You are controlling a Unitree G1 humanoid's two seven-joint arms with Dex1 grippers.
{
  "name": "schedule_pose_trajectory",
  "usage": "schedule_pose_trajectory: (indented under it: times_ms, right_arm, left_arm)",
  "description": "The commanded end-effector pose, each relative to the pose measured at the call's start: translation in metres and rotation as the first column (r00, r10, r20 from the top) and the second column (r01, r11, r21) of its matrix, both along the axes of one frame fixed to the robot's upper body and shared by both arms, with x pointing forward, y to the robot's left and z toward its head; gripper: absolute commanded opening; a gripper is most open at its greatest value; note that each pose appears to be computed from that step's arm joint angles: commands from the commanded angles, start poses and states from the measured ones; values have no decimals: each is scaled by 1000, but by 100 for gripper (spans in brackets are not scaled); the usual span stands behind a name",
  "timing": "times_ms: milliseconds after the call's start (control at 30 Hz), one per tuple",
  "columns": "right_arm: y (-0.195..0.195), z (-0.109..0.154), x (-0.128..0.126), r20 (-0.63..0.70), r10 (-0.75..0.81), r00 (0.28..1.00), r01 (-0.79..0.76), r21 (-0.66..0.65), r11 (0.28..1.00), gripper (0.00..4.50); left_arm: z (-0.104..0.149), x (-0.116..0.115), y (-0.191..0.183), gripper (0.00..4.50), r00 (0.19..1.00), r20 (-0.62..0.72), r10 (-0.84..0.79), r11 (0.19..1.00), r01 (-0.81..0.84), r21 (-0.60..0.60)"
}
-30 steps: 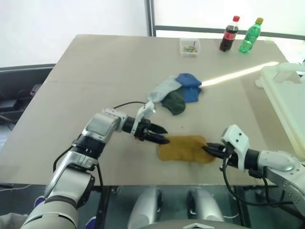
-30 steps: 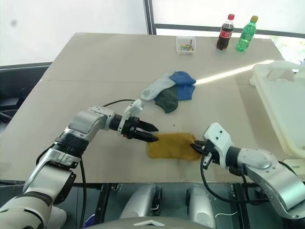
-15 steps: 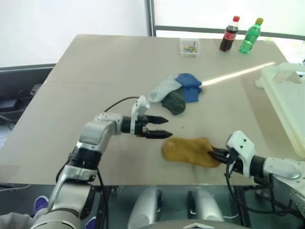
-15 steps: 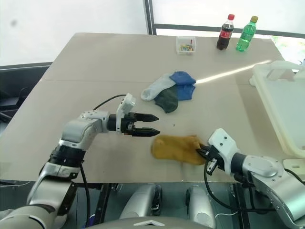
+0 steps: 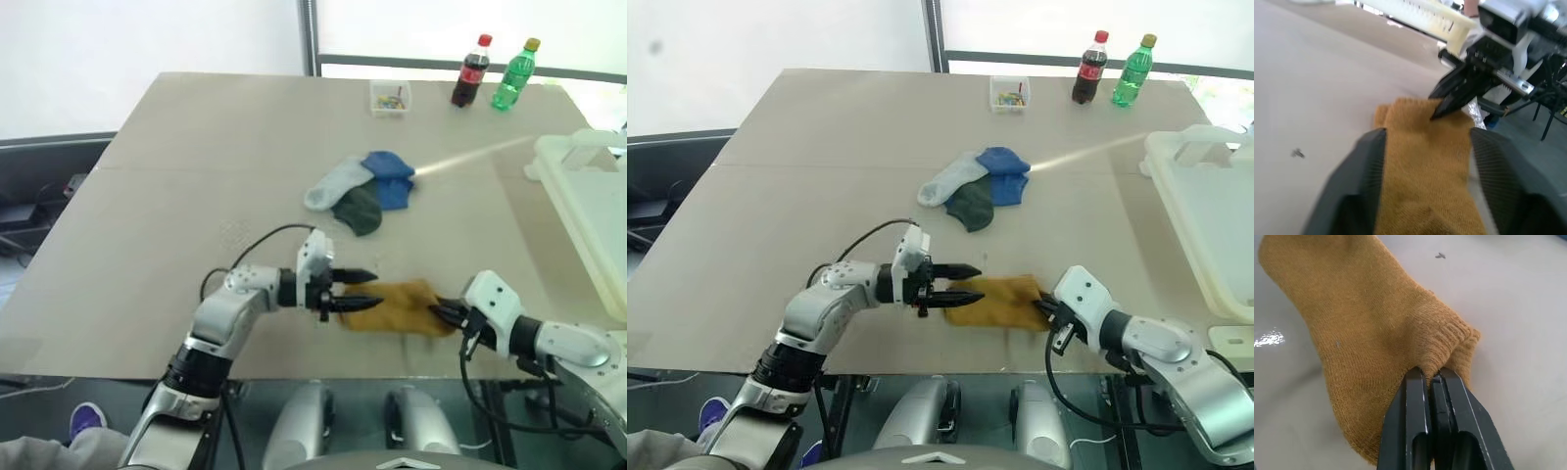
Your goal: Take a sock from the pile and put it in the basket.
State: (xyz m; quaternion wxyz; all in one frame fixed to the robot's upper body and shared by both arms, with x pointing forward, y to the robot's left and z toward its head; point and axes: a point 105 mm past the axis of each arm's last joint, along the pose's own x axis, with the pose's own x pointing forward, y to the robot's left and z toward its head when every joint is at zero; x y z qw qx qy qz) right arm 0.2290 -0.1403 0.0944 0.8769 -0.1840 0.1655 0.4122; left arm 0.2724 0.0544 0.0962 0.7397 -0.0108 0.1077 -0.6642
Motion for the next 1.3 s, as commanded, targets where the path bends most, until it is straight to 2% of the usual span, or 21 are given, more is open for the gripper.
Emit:
schedule_pose_trajectory:
  times_ms: [33,100,133,167,200,233,267,467,500,533,600,633,700,800,900,1067,1200,1300]
  right_arm:
    - [-2,10,2,31,9,999,-10,33,999,0]
    - [-5,12,5,48,4,999,-5,18,1000,0]
    - [-6,12,4,40,5,999,-6,24,1000,0]
    - [-6,12,3,31,11,999,-12,33,999,68]
    - [-6,12,2,24,20,999,-21,38,999,100]
    - [-8,13,3,35,3,999,-5,36,999,176]
    - [-8,14,4,48,-1,999,0,30,1000,179]
    - [-11,35,0,109,17,994,-26,83,996,179]
    - [-12,39,1,115,9,993,-21,104,994,124]
    - [-12,43,1,126,19,992,-33,110,993,106]
    - [-11,48,1,144,40,989,-57,117,992,13]
    - [-8,50,1,147,60,987,-79,129,989,5]
    - [0,49,1,145,94,985,-115,141,983,5]
    - [13,29,3,97,126,987,-140,153,978,5]
    - [11,-2,5,50,127,991,-132,108,985,5]
    - [6,-23,7,26,128,991,-130,88,988,5]
    - [4,-32,7,14,143,990,-144,76,987,5]
    - [4,-36,7,16,153,988,-153,66,986,5]
  left_arm:
    - [-16,4,-1,100,1000,4,25,997,-25,76]
    - [-26,5,-1,12,1000,5,23,992,-24,122]
    - [-28,6,-1,4,1000,6,22,992,-22,126]
    - [-29,6,-2,0,1000,6,20,992,-20,126]
    - [-30,6,-3,0,1000,5,17,992,-17,124]
    - [-30,7,-4,0,1000,6,13,992,-14,125]
    - [-30,8,-4,0,1000,8,11,992,-12,126]
    - [-31,11,-6,0,1000,16,3,992,-5,128]
    - [-31,11,-7,0,1000,17,2,992,-5,128]
    - [-32,11,-7,0,1000,19,1,992,-3,128]
    - [-31,12,-6,0,1000,26,-4,992,1,128]
    - [-30,12,-6,0,1000,28,-5,992,1,123]
    - [-29,11,-5,0,1000,31,-5,993,1,116]
    - [-22,10,-5,0,1000,22,-5,997,3,77]
    - [-11,12,-3,0,999,37,26,999,-28,35]
    - [14,14,11,0,996,6,92,995,-91,-42]
    - [20,0,36,0,992,-63,113,993,-115,-24]
    - [11,-2,58,0,961,-163,223,974,-215,67]
